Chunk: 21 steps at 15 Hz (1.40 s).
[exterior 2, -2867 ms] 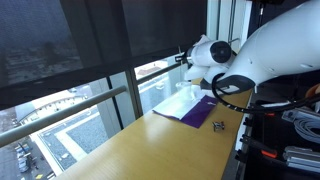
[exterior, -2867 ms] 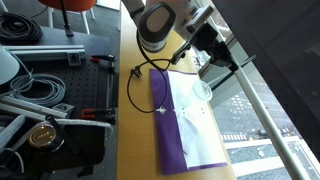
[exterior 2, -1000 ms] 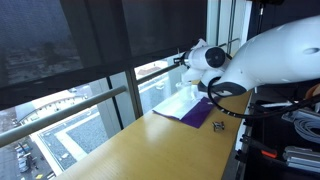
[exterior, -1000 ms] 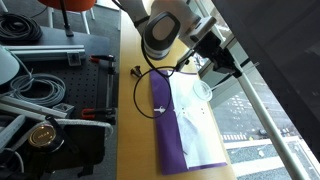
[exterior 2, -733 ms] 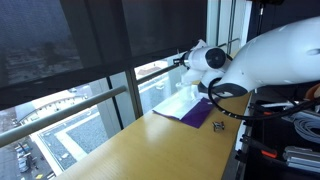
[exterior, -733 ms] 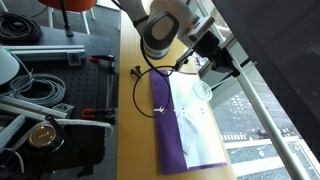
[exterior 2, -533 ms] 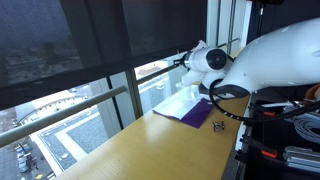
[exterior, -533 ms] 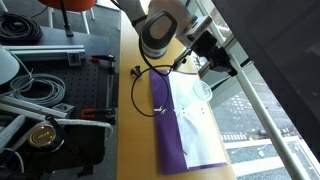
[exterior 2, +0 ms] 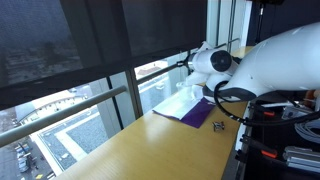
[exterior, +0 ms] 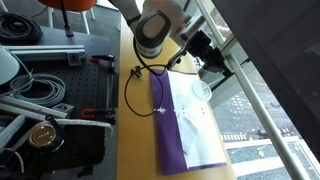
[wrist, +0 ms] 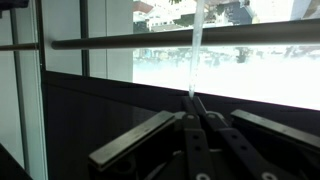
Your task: Lift the straw from the file and put it in the cup
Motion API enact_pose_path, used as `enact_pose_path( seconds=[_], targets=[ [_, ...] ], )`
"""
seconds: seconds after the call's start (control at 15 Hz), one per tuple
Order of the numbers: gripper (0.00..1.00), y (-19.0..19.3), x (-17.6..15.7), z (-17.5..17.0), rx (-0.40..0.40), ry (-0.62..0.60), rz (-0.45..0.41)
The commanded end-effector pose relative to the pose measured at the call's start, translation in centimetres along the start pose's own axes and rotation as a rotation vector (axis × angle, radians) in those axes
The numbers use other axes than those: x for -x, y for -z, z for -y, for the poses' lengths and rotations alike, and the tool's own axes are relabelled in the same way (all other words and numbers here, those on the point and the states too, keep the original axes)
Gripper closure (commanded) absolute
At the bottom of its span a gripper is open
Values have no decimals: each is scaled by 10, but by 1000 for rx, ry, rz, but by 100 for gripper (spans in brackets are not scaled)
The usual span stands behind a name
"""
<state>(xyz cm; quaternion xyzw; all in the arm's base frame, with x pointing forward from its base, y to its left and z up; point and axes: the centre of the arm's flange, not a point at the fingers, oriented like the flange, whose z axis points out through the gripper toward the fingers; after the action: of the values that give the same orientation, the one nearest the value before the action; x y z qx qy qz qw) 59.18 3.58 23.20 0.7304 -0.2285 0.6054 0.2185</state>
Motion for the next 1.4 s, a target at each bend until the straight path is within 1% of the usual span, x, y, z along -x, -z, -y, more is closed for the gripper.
enact_pose_path(
  seconds=[0.0, 0.07, 0.13, 0.2, 0.27, 0.4, 0.67, 0.8, 0.93, 1.13, 1.33],
  targets=[
    [100, 2, 4, -4, 11, -11, -22],
    [74, 2, 4, -4, 13, -12, -22],
    [73, 2, 4, -4, 13, -15, -22],
    [68, 2, 3, -3, 13, -15, -23],
    [60, 2, 2, -2, 13, -16, -23],
    [46, 2, 2, -2, 12, -19, -24],
    [17, 5, -1, -2, 12, -19, -25],
    [2, 11, -7, -4, 17, -7, -10],
    [0, 16, -15, -8, 46, 46, 51],
    [0, 22, -39, -25, 83, 159, 182],
    [0, 26, -80, -40, 57, 246, 286]
  ],
)
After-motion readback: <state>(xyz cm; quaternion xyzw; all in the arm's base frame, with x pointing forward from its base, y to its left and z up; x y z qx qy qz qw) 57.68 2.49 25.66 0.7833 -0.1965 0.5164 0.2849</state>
